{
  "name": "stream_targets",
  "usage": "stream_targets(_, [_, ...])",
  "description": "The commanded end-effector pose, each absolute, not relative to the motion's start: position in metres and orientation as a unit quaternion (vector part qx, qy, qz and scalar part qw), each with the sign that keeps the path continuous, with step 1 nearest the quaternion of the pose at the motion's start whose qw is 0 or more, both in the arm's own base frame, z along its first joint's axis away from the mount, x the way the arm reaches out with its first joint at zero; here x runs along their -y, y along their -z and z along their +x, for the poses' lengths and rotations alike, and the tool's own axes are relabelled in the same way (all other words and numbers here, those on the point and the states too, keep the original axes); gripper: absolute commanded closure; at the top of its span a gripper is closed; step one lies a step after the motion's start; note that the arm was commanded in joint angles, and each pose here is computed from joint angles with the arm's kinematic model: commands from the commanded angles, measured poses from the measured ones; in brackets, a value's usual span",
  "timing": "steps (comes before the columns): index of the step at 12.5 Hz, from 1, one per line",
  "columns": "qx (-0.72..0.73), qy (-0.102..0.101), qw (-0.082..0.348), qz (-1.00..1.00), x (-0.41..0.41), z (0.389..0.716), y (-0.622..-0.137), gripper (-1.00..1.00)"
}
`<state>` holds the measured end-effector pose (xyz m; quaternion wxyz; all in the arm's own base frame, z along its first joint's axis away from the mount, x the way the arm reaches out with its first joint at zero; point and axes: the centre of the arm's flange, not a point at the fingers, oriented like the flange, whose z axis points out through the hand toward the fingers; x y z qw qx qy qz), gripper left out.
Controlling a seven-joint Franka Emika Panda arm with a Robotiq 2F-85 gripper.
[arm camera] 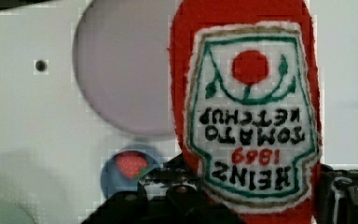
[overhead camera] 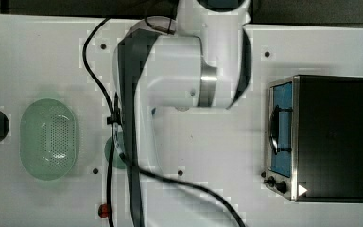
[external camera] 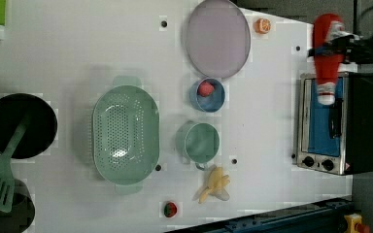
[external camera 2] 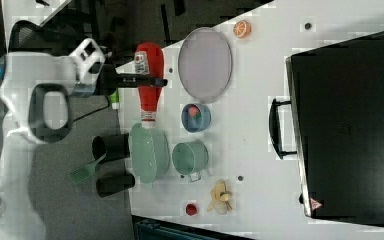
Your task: Pick ketchup from plate and place it on table.
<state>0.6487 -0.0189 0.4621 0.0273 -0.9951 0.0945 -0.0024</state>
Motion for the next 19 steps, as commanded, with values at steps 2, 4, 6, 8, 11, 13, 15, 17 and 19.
stream_targets(2, [-0.140, -0.065, 0.015, -0.988, 0.046, 0.602, -0.405, -0.24])
stream_targets(4, [-0.148, -0.073, 0.012, -0.986, 0.051, 0.580, -0.383, -0.24])
stream_targets(6, [-0.152, -0.078, 0.010, -0.985, 0.053, 0.561, -0.349, -0.24])
stream_targets(8, [-0.153, -0.073, 0.010, -0.985, 0.052, 0.545, -0.311, -0.24])
stream_targets(11, [-0.154, -0.067, 0.011, -0.986, 0.049, 0.526, -0.259, -0.24])
stream_targets(13, [-0.153, -0.087, 0.011, -0.984, 0.047, 0.514, -0.224, -0.49])
stream_targets(15, [-0.153, -0.104, 0.011, -0.983, 0.046, 0.509, -0.195, -0.93])
stream_targets(17, [-0.153, -0.093, 0.012, -0.984, 0.046, 0.514, -0.198, -1.00])
stream_targets(19, [-0.160, -0.066, 0.012, -0.985, 0.044, 0.528, -0.233, -1.00])
